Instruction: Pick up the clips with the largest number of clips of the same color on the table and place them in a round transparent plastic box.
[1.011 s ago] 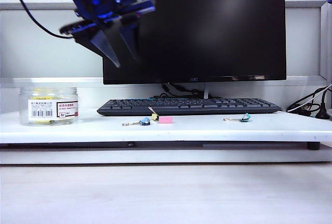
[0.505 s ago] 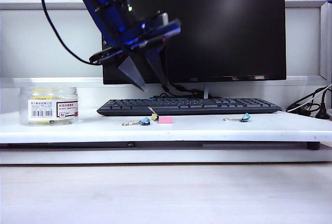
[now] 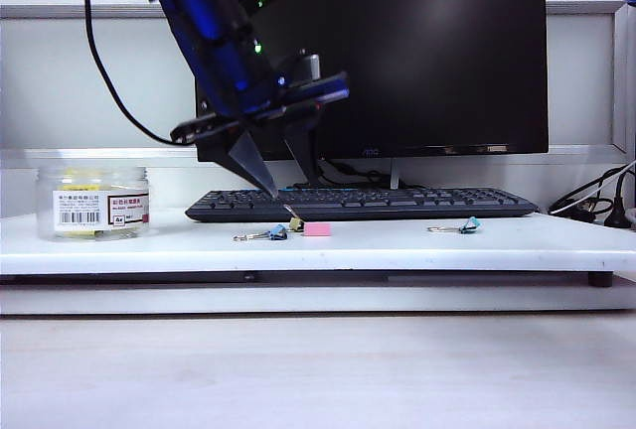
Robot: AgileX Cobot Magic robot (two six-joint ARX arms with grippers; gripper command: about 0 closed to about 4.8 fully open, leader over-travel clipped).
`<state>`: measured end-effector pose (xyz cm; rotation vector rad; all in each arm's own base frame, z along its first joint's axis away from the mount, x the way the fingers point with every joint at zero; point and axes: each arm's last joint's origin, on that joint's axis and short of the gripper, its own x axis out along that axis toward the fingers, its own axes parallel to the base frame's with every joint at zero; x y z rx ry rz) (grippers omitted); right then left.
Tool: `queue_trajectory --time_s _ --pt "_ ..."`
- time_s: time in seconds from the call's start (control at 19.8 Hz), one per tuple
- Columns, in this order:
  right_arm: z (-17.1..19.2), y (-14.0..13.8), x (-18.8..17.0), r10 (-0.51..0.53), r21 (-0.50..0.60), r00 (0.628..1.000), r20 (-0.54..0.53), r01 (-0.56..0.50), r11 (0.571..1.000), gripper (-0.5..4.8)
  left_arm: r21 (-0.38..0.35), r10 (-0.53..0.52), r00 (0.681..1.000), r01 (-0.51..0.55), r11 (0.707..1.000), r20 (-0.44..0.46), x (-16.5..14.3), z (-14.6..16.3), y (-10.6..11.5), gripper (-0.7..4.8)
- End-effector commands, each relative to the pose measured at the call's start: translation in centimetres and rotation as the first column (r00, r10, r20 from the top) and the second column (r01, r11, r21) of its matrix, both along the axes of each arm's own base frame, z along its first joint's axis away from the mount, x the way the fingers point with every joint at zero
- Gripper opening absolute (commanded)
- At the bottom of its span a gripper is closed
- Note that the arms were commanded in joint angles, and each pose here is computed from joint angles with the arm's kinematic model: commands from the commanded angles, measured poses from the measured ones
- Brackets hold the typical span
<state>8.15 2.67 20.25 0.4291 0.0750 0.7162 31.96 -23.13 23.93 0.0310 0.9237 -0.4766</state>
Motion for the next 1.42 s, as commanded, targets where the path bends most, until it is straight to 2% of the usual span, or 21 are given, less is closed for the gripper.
queue_trajectory --time_s 0.05,0.3,0.76,0.81,0.91,1.42 --pt "0.3 0.0 -0.1 0.005 0.003 1.0 0.019 -0.005 1.0 -0.06 -0.022 0.061 0.998 -0.061 0.998 0.02 0.2 0.3 -0.1 2.47" --pt "0.3 0.0 -0.1 0.005 0.003 1.0 0.019 -0.005 1.0 -0.06 -0.069 0.107 0.994 -0.106 0.992 0.018 0.5 0.3 -0.3 2.47" --pt "0.3 0.0 -0.1 0.005 0.003 1.0 0.02 -0.005 1.0 -0.06 -0.078 0.147 0.989 -0.149 0.986 -0.025 0.7 -0.7 -0.5 2.29" --pt "0.3 0.0 -0.1 0.005 0.003 1.0 0.019 -0.005 1.0 -0.06 -0.077 0.147 0.989 -0.149 0.986 -0.026 0.7 -0.7 -0.5 1.99" --pt "0.3 0.0 -0.1 0.005 0.003 1.0 0.019 -0.005 1.0 -0.06 -0.08 0.149 0.988 -0.151 0.985 -0.026 0.7 -0.7 -0.5 1.74" --pt "0.3 0.0 -0.1 0.005 0.003 1.0 0.02 -0.005 1.0 -0.06 -0.07 0.156 0.986 -0.16 0.985 -0.06 0.8 -1.8 -1.0 1.73"
